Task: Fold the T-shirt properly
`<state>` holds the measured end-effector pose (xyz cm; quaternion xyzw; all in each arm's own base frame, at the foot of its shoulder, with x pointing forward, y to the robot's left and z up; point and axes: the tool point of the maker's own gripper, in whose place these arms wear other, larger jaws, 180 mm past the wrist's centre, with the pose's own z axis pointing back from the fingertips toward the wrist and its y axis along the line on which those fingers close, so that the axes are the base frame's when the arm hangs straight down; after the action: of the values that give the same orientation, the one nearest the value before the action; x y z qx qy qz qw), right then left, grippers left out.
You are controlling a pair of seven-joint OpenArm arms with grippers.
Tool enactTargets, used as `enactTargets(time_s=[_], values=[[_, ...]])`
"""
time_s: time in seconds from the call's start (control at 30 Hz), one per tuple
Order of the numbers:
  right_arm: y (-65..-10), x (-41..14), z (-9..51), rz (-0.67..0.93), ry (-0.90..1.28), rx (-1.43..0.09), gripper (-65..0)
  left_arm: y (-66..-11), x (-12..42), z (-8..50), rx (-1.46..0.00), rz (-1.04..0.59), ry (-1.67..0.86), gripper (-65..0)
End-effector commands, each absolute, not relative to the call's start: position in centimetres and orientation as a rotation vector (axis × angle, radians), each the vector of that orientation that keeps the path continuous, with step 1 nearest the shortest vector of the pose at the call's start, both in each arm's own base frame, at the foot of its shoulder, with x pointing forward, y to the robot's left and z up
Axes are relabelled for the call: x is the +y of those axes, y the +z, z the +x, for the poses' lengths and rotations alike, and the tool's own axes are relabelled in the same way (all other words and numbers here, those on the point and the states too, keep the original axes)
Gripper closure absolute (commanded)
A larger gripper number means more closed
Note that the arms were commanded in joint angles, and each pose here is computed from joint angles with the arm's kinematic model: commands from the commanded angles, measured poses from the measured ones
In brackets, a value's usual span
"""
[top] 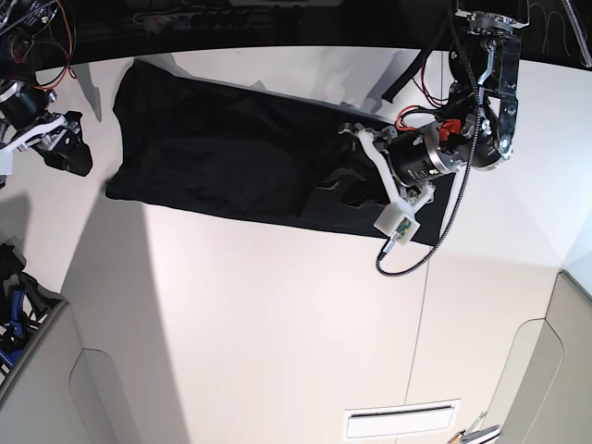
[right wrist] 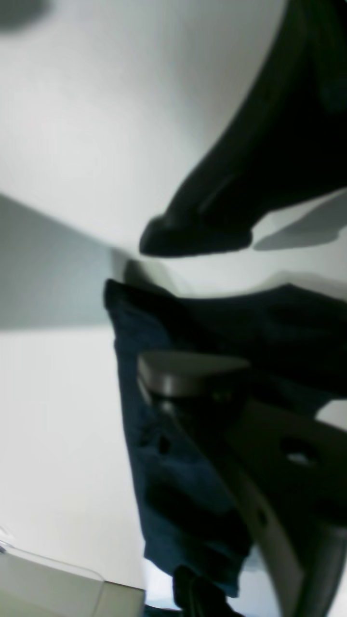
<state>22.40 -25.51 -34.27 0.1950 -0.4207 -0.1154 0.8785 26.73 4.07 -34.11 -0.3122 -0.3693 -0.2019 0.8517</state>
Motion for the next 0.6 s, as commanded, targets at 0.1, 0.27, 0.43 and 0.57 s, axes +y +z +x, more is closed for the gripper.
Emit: enactTargets(time_s=[0.1,0.27,0.43,0.57], values=[[-34.0,-24.2,22.6,0.438,-0.197,-0.882,-32.4,-32.8,1.5,26.2,-0.798,-0.742,-0.467,-35.8],[-35.0,-21.5,22.2,0.507,-0.179,-0.839,-32.3,-32.9,0.5,25.7,-0.783,-0.761,-0.494,-35.8],[-34.0,-20.0,22.5,0.600,-0.193,-0.878,-32.3,-33.0,0.7,25.7,-0.781,-0.748,-0.499,-35.8],[-33.0,-19.7,22.8,0.604,-0.171,-0.906,-27.7,-33.7,1.2,25.9,-0.777,-0.693,-0.518,-35.7]])
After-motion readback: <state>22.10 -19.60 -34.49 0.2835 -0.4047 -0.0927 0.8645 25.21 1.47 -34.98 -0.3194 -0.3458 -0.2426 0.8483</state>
